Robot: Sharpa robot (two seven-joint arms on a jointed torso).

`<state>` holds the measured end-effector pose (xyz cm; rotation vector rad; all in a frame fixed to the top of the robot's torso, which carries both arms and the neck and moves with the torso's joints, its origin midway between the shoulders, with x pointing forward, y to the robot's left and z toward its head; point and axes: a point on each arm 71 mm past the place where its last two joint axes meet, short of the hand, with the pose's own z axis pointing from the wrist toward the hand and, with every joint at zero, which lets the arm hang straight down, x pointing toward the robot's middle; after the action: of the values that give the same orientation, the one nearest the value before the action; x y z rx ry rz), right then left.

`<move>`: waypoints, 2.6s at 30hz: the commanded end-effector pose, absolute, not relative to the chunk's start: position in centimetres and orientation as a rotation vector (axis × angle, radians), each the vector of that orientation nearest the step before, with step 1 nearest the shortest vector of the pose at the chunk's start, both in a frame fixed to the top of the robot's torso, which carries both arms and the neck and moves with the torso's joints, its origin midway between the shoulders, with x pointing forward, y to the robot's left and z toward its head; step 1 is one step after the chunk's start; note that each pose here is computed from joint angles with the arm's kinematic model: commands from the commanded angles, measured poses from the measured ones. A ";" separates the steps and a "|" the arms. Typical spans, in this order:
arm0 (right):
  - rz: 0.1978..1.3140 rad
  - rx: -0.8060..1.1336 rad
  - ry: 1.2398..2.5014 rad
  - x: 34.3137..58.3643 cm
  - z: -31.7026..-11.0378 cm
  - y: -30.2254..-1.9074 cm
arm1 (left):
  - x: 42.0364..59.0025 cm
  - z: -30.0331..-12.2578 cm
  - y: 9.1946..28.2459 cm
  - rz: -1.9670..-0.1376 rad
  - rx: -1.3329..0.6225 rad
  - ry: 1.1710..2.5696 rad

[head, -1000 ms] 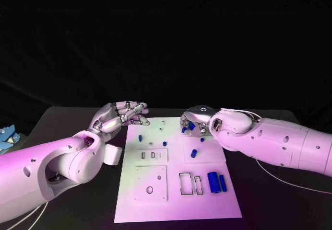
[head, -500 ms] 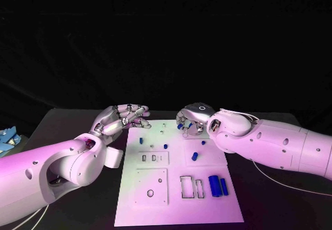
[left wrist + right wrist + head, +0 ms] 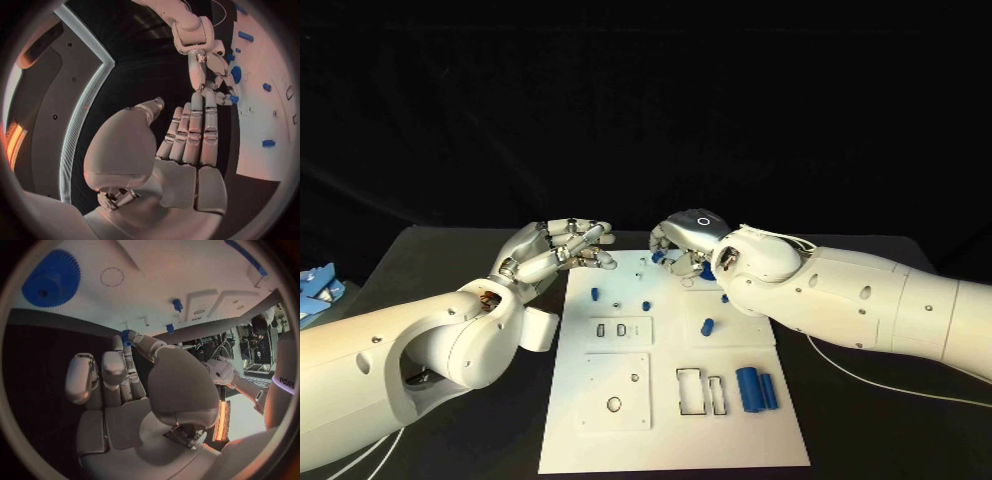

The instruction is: Assemble the parts on the task board

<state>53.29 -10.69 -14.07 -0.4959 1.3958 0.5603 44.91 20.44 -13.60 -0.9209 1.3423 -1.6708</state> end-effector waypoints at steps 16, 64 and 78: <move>0.547 -0.487 1.386 54.2 -14.5 -9.5 | 44.7 -13.1 19.8 -1.715 -0.902 1.346; 0.542 -0.415 1.400 53.4 -14.2 -13.2 | 45.1 -12.1 20.5 -1.707 -0.887 1.324; 0.513 -0.140 1.657 52.8 -12.8 -21.2 | 45.5 -12.2 21.1 -1.694 -0.896 1.318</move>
<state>52.74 -20.90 -12.08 -0.1952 1.5364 0.5240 45.50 21.24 -12.28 -0.9037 1.3162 -1.6660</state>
